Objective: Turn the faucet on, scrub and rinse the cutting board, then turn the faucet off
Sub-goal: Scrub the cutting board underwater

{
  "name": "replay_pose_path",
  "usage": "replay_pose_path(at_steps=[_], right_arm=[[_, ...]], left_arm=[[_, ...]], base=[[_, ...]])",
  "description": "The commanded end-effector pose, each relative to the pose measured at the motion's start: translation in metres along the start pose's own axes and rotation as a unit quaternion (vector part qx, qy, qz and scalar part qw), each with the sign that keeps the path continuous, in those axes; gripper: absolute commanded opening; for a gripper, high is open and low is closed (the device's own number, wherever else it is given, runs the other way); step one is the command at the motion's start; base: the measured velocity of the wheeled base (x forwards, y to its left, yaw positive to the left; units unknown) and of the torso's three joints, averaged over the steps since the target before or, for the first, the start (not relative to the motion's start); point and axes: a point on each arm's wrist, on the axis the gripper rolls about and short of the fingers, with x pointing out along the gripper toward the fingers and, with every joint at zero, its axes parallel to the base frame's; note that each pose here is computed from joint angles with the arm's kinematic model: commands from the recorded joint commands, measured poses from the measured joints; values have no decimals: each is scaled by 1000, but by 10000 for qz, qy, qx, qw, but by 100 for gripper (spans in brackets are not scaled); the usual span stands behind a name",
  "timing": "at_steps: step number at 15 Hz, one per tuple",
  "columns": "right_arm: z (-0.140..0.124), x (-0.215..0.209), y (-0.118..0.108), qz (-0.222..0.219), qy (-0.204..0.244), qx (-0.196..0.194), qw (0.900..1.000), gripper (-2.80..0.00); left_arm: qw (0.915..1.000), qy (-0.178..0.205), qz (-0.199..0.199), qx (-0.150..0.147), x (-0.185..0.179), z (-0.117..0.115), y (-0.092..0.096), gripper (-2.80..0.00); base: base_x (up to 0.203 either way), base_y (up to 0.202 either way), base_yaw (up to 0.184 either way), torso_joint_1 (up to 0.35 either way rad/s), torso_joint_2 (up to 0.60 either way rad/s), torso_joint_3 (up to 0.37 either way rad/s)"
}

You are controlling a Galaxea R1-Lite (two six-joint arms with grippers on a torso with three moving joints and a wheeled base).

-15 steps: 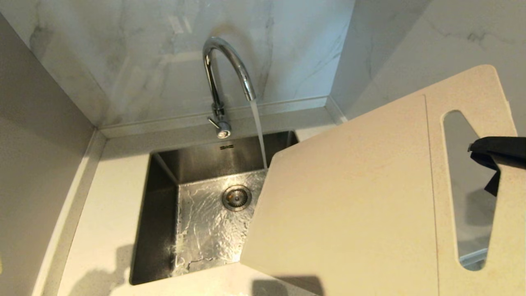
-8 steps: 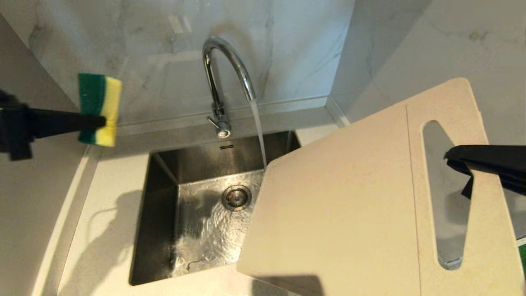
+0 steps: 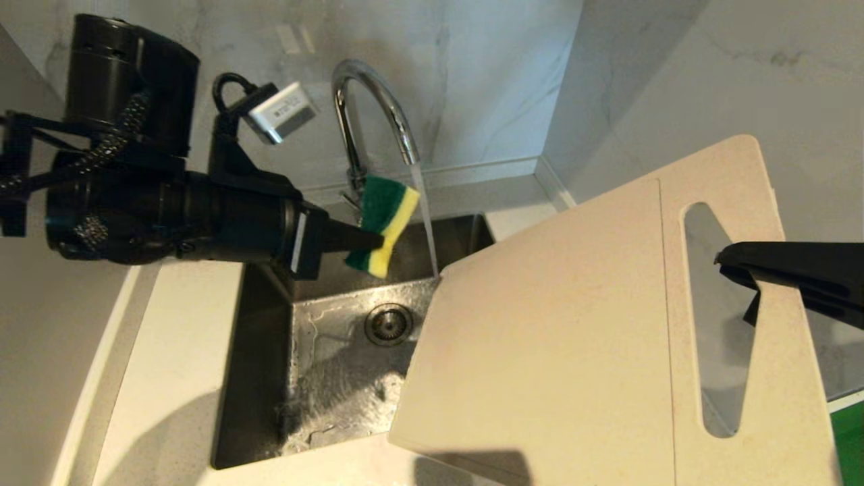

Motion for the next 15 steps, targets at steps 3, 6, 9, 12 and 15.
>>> replay_pose_path(at_steps=[3,6,9,12,15], right_arm=[[1,1,1,16,19,16,10000,-280],[1,0,1,42,17,11,10000,-280],[1,-1,2,53,6,-1,10000,-280],[1,-1,2,56,-3,-3,10000,-280],[1,-2,3,67,-12,1,10000,-280]], left_arm=[[9979,552,-293,161,45,-18,-32,-280],[9954,745,-536,261,70,-25,-49,-280],[9934,953,-545,318,85,-35,-58,-280],[9914,1139,-555,322,87,-46,-60,-280],[9873,1474,-528,278,87,-67,-57,-280]], base=[[0,0,0,0,0,0],[0,0,0,0,0,0],[0,0,0,0,0,0],[0,0,0,0,0,0],[0,0,0,0,0,0]])
